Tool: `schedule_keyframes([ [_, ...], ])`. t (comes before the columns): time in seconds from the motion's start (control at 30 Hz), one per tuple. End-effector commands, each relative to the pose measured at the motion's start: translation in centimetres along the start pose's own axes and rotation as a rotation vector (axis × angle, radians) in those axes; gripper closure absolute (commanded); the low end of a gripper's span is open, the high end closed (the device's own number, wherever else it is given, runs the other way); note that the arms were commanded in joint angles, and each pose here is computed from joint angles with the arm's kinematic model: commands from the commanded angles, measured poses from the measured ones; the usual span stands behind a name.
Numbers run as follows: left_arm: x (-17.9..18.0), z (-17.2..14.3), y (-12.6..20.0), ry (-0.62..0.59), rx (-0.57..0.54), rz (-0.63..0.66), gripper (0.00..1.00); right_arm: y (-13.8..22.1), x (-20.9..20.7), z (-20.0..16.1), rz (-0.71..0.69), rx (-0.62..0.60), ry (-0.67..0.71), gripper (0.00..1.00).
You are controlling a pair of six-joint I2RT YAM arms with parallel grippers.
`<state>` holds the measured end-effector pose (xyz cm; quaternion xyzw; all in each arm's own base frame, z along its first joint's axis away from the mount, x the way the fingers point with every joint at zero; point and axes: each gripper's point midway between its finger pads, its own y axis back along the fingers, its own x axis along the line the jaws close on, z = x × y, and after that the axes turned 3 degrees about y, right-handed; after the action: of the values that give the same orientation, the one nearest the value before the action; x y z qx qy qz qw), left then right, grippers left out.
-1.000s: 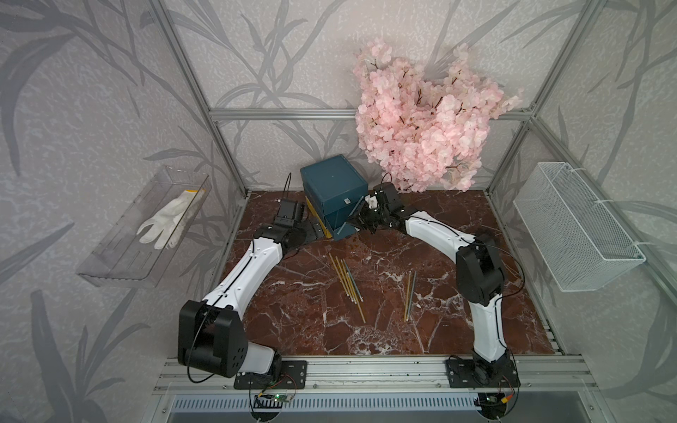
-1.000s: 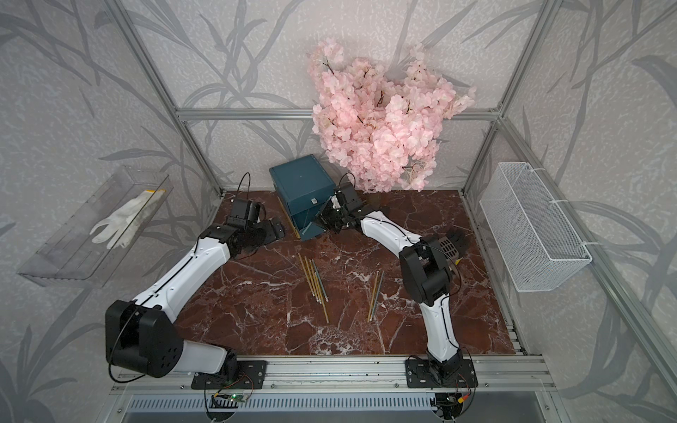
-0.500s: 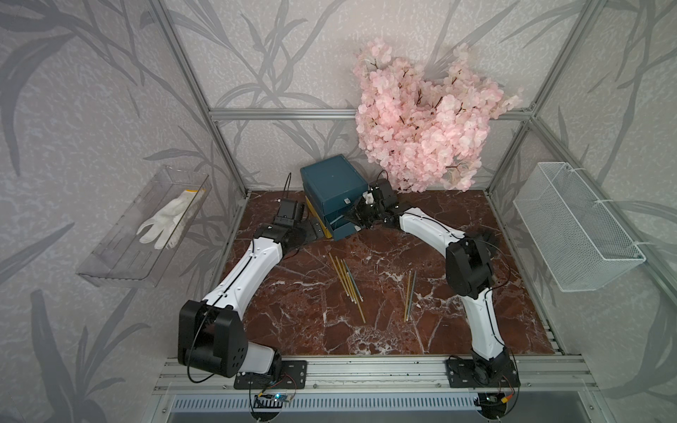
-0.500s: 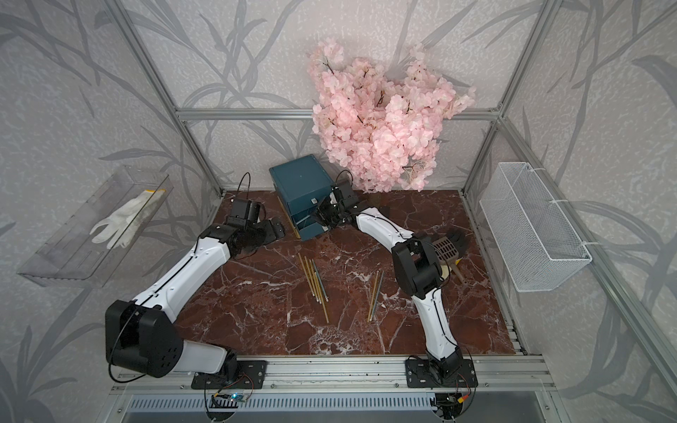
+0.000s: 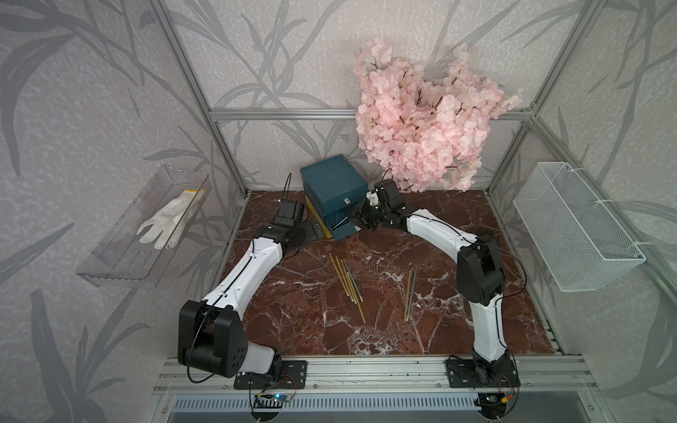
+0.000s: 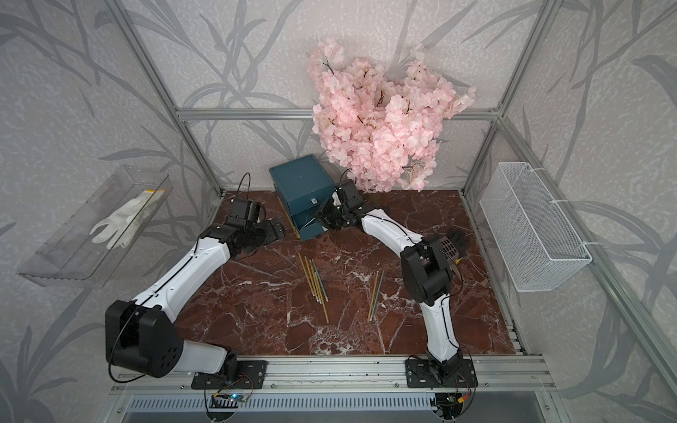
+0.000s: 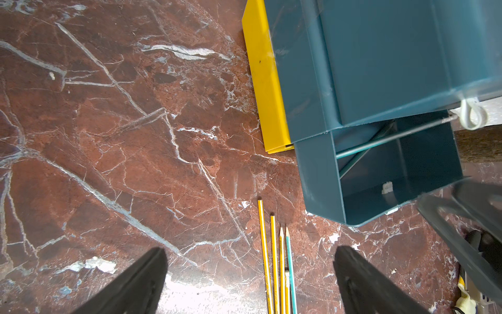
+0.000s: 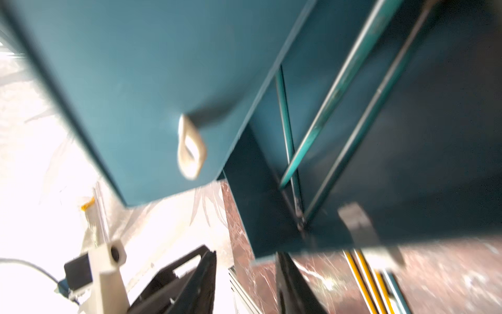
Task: Please place the pencils in the drawer according to their color
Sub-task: Pick up the pencil from the center of the board.
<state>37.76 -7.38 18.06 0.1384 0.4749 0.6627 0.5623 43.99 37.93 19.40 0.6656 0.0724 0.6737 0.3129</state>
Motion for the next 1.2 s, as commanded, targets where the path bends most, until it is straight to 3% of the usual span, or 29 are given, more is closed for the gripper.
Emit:
schedule_keyframes([
  [0.0,-0.2,1.0,1.0,-0.016,-0.032,-0.001,0.00,2.9,0.4,-2.3,-0.026,0.017,0.100,0.61],
  [0.3,0.0,0.4,0.7,-0.014,-0.029,-0.009,0.00,9.7,-11.0,-8.1,-0.420,0.042,0.225,0.60],
  [0.43,0.3,-0.2,0.4,-0.015,-0.017,-0.008,0.00,13.1,-16.9,-10.2,-0.620,0.050,0.239,0.60],
  [0.6,0.4,-0.5,0.2,-0.011,-0.011,-0.011,0.00,16.4,-21.9,-12.6,-0.773,0.056,0.221,0.60],
  [0.83,0.4,-0.8,-0.2,-0.005,0.001,-0.016,0.00,17.7,-25.6,-14.8,-0.857,0.105,0.187,0.60],
  [1.17,0.5,-0.8,-0.2,-0.004,-0.004,-0.011,0.00,16.3,-26.1,-14.6,-0.863,0.133,0.184,0.64],
])
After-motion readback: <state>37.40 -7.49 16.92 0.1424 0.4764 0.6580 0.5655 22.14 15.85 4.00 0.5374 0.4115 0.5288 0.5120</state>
